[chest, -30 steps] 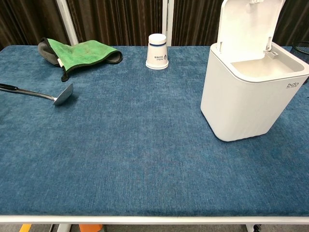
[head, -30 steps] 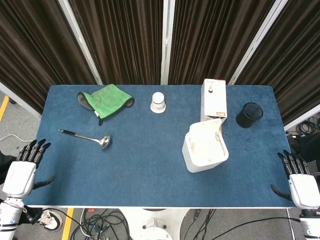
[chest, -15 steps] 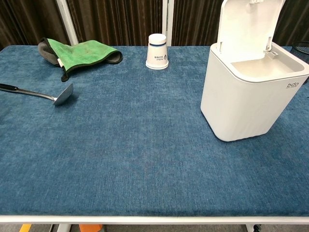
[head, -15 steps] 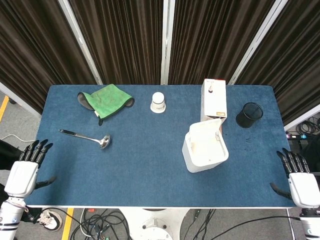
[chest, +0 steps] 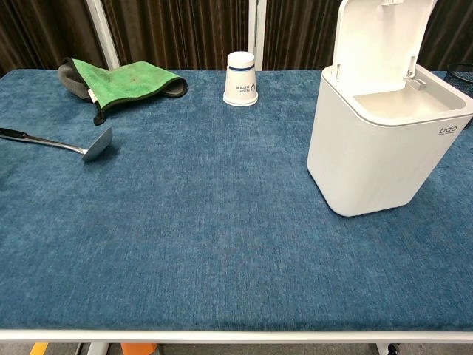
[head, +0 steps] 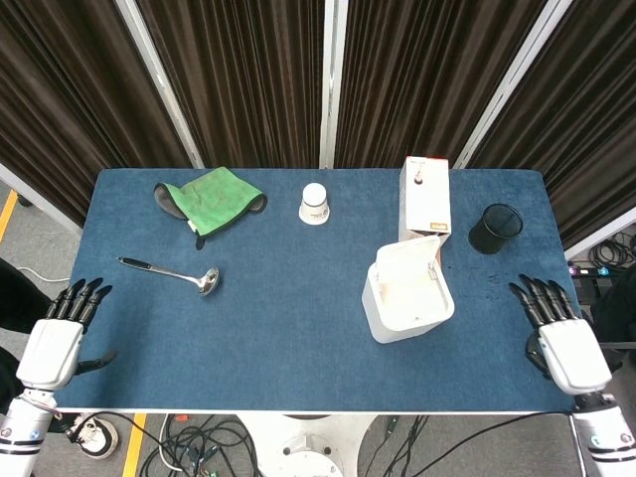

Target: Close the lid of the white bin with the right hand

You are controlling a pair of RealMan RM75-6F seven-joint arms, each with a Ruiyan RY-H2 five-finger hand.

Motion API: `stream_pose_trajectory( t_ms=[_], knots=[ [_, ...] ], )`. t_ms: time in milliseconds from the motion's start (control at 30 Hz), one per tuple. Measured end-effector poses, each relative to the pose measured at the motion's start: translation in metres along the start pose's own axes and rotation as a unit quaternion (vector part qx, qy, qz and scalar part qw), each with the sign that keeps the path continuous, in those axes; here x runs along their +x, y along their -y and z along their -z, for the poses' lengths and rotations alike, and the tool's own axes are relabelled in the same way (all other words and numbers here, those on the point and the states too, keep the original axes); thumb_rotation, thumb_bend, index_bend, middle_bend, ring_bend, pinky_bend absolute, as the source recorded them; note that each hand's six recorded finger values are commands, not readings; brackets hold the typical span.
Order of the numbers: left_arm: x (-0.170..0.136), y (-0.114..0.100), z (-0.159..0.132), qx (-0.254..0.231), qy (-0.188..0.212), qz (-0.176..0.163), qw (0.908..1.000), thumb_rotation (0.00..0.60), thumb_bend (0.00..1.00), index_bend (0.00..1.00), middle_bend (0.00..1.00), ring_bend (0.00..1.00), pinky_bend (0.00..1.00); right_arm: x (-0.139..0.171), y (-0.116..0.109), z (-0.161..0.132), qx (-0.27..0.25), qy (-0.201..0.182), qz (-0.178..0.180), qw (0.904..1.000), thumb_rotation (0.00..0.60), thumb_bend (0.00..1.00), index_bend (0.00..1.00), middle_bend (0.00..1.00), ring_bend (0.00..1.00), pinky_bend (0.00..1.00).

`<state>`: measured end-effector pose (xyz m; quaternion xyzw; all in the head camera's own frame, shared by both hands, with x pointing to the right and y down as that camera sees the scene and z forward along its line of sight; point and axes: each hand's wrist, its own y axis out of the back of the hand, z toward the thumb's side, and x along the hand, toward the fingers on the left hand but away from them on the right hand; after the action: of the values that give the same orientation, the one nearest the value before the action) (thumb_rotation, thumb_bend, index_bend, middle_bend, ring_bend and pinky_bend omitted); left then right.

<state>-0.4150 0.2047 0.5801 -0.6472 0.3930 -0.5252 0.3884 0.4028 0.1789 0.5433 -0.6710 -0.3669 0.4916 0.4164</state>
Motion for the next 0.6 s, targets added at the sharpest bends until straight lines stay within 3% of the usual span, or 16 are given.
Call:
stream_pose_trajectory(
  t_ms=[333, 600],
  knots=[
    [-0.002, 0.000, 0.006, -0.005, -0.007, -0.002, 1.0000, 0.600, 0.00, 0.13, 0.07, 0.01, 0.12, -0.084, -0.048, -0.089, 0.022, -0.109, -0.002, 0.9938, 0.600, 1.00, 0.00, 0.00, 0.00, 0.00],
    [-0.003, 0.001, 0.012, -0.010, -0.013, 0.000, 0.9999, 0.600, 0.00, 0.13, 0.07, 0.01, 0.12, -0.124, -0.053, -0.111, 0.025, -0.091, -0.039, 0.9948, 0.600, 1.00, 0.00, 0.00, 0.00, 0.00]
  ],
)
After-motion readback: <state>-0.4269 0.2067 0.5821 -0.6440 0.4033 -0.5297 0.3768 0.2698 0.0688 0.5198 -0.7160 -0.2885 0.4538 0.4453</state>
